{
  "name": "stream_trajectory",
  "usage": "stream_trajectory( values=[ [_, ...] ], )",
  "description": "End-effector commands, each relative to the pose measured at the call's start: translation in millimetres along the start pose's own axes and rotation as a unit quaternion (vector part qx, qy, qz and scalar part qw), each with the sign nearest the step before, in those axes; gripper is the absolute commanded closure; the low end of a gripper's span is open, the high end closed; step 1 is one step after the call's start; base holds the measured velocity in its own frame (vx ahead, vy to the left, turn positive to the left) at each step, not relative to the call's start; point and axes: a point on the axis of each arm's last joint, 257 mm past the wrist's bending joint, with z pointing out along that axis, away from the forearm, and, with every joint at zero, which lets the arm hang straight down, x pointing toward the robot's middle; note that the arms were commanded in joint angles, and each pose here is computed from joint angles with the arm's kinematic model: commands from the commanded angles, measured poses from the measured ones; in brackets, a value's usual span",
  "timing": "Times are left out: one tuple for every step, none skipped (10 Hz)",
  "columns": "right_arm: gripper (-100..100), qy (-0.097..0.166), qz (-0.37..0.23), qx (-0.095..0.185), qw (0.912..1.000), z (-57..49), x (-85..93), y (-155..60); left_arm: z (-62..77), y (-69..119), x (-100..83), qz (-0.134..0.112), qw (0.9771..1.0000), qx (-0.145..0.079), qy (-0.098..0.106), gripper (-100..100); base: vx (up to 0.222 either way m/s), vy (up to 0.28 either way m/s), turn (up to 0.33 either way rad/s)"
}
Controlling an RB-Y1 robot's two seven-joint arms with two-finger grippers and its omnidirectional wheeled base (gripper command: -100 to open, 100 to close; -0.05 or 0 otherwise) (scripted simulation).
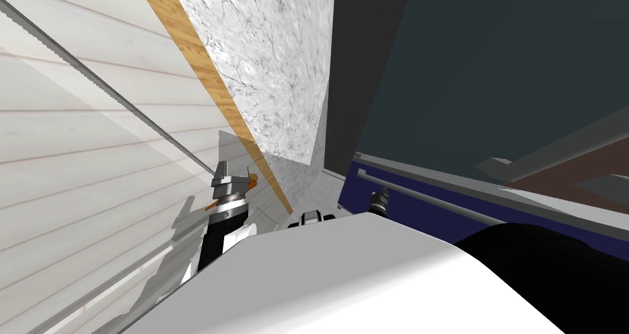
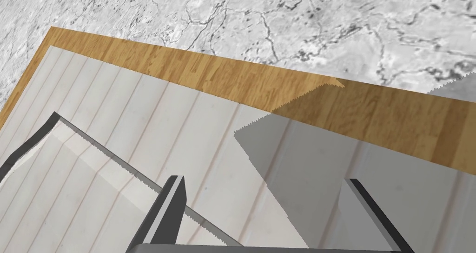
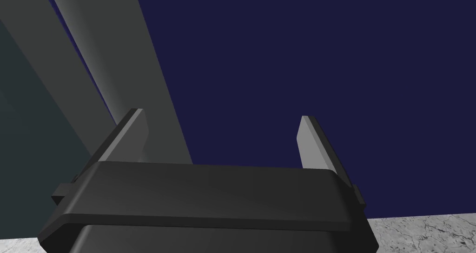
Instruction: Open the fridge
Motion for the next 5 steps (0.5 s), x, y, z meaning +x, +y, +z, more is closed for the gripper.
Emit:
stream_trajectory(
  values=[
    [-100,-0.021,0.003,0.012,0.9997,5.9,-20.1,-12.8,0.0,0.0,0.0,0.0,1.0,0.0,0.0,0,-0.003,-0.01,-0.002],
    [-100,-0.025,-0.004,0.016,0.9996,5.8,-21.4,-16.2,0.0,0.0,0.0,0.0,1.0,0.0,0.0,0,0.017,0.0,0.02],
    [-100,-0.028,-0.008,0.019,0.9994,5.7,-22.4,-18.8,0.0,0.0,0.0,0.0,1.0,0.0,0.0,0,0.028,0.014,0.033],
    [-100,-0.029,-0.011,0.02,0.9993,5.7,-22.9,-20.0,0.0,0.0,0.0,0.0,1.0,0.0,0.0,0,0.048,0.013,-0.017],
    [-100,-0.029,-0.011,0.02,0.9993,5.7,-22.9,-20.0,0.0,0.0,0.0,0.0,1.0,0.0,0.0,0,0.025,0.009,-0.023]
  ],
)
